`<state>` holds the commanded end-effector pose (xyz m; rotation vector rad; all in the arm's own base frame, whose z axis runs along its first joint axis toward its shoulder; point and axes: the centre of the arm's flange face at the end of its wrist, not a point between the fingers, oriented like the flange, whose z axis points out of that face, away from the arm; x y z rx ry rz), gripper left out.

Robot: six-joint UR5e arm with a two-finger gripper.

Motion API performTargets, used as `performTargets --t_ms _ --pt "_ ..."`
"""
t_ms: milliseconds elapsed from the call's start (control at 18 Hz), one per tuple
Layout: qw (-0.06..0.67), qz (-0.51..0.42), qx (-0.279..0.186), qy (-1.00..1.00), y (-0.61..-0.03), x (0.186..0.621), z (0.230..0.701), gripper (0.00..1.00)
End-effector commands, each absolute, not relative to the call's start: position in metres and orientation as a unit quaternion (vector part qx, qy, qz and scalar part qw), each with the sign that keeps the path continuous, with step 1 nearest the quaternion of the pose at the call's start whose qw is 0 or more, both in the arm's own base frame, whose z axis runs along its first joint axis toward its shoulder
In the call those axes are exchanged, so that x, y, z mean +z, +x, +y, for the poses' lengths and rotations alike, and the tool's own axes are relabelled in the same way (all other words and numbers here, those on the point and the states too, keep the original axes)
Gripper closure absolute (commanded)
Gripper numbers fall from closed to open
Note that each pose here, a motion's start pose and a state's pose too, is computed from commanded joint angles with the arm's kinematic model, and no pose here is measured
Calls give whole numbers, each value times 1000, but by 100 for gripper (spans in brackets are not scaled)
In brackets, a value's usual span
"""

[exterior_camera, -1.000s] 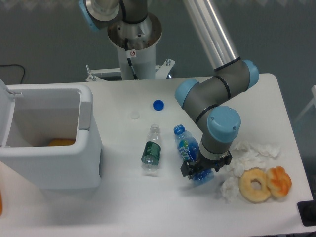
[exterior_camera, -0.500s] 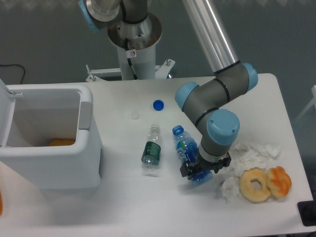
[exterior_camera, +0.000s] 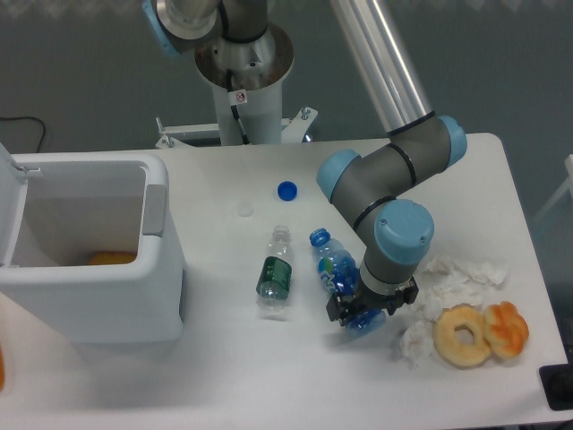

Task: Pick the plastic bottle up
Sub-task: 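Close the gripper around the blue-labelled bottle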

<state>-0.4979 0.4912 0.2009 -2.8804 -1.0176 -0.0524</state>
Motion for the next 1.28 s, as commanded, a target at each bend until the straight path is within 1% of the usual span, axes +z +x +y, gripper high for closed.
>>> performTargets --t_ms 278,389,667,1111,1278 --pt "41 -333 -19 -942 -498 198 491 7" --pt "43 -333 -18 -942 -498 197 492 11" --pt "44 -333 -17 -942 -499 198 492 15" --pt "50 -331 -11 -942 -498 210 492 15" --pt "60 -330 -3 -942 -499 226 493 16"
